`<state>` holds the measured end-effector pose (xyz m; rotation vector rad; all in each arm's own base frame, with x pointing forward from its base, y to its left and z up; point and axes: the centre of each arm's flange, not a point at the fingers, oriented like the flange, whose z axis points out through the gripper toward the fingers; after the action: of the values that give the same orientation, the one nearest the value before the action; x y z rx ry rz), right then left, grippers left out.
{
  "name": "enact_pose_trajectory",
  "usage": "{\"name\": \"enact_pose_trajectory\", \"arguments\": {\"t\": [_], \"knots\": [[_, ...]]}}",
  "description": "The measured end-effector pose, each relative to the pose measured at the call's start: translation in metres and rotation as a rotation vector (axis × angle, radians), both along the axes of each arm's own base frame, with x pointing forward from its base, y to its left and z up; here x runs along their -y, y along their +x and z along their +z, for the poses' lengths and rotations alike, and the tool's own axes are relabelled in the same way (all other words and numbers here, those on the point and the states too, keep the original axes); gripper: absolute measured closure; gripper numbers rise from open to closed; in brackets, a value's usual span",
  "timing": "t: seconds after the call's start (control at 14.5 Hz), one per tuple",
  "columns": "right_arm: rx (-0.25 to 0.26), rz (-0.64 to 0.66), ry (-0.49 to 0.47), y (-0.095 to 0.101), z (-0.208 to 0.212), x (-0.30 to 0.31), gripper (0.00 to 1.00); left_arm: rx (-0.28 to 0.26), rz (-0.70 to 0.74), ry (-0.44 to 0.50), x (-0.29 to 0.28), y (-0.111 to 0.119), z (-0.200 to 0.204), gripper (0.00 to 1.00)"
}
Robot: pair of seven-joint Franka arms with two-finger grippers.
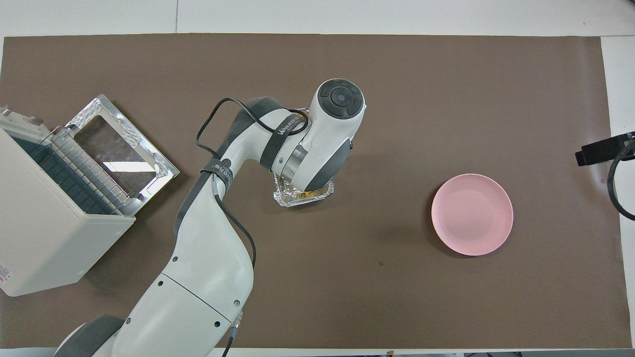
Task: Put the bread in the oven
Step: 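Grasp the foil tray with the left gripper, then lift the foil tray and carry it to the open oven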
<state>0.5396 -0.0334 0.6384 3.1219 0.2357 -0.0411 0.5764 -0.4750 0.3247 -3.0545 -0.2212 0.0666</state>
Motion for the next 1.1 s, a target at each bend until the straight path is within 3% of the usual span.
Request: {"name": "enact_pose_trajectory", "arguments": {"t": [0.34, 0.62, 0.9, 1.1], "knots": [[0.0, 0.0, 0.0, 0.0, 0.0, 0.0, 0.0, -0.001, 0.21, -0.041, -0.088, 0.047, 0.077, 0.98], [0.0, -0.001, 0.0, 0.0, 0.0, 0.0, 0.0, 0.009, 0.306, -0.006, -0.148, 0.06, 0.135, 0.98], [0.0, -0.001, 0.0, 0.0, 0.0, 0.0, 0.0, 0.037, 0.466, 0.082, -0.244, 0.087, 0.156, 0.98], [0.0, -0.001, 0.0, 0.0, 0.0, 0.0, 0.0, -0.01, 0.568, 0.116, -0.311, 0.099, 0.153, 0.98]]}}
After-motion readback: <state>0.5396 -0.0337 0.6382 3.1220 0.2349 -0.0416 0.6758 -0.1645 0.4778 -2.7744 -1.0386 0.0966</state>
